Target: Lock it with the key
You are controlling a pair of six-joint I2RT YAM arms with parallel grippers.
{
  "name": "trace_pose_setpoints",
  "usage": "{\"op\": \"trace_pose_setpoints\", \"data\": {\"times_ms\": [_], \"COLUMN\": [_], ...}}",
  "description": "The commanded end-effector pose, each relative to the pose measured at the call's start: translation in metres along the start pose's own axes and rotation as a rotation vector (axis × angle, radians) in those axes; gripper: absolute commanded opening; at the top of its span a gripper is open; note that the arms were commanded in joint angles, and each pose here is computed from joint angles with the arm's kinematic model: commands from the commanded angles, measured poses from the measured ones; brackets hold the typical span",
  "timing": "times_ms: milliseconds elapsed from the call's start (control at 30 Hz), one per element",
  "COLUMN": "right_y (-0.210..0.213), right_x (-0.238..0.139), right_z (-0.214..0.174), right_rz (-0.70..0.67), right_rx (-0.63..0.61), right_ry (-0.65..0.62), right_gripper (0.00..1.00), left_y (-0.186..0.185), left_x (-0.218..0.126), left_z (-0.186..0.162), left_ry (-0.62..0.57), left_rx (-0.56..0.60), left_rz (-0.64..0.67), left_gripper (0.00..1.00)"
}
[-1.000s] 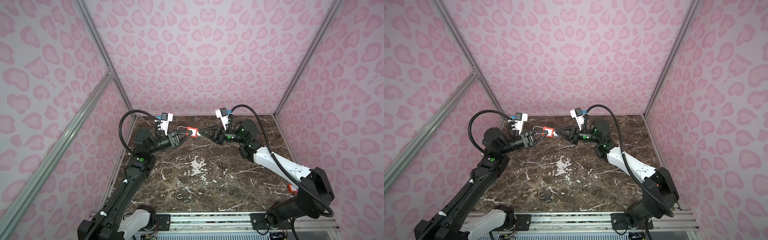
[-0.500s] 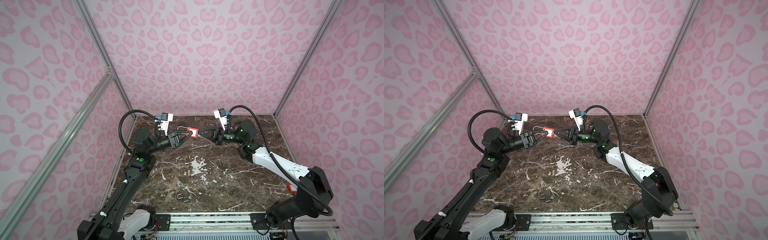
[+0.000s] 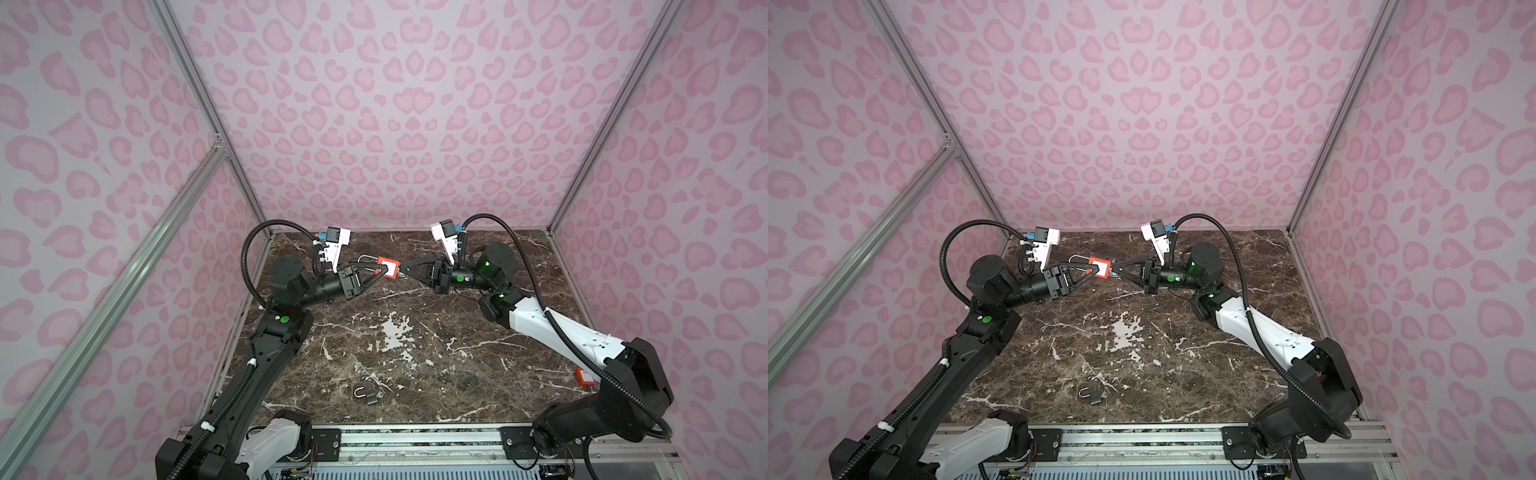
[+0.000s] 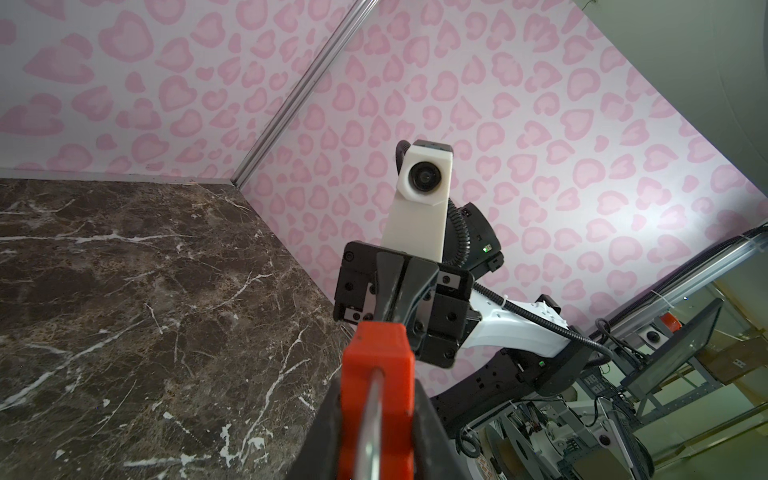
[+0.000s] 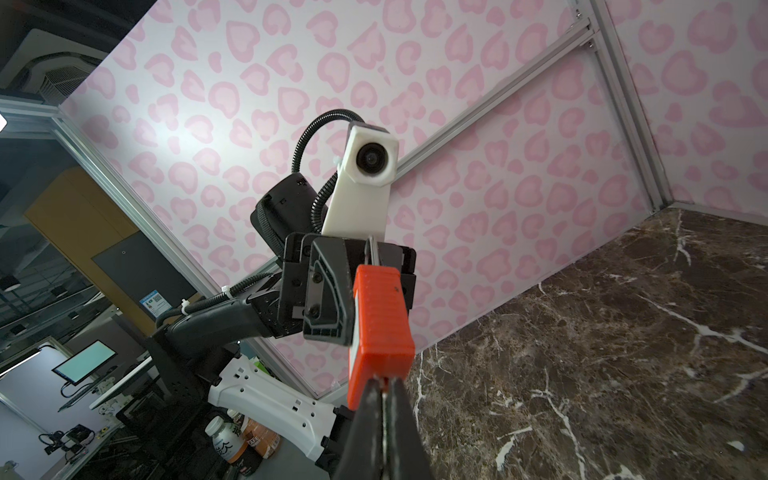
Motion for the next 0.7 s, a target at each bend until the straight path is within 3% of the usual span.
{"op": "trace_pose_setpoints", "data": {"times_ms": [0, 667], "right_y": [-0.006, -0.016], "right_x": [-0.007, -0.027], "right_z": [-0.005, -0.011], "right_rz": [-0.039, -0.105], "right_rx": [-0.036, -0.02], "right_ry": [0.018, 0.036], "right_gripper": [0.0, 0.0], "left_y": [-0.004, -0.003], "left_x": [-0.001, 0.001], "left_z": [0.012, 0.016], "left_ry": [-0.061, -0.069], "left_rx": [0.043, 0.047], "left_rz": [-0.002, 0.002], "left_gripper": [0.03, 0.04]}}
Point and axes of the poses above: each gripper's point midway between its finger pads, its own x axis out along the fingers, its own y axis along the line the jaws close on, z = x × y, the point moved 4 cm from there along -x, back along the fingers, and after that the axes turned 10 degrees about -x, right-handed, at the moved point
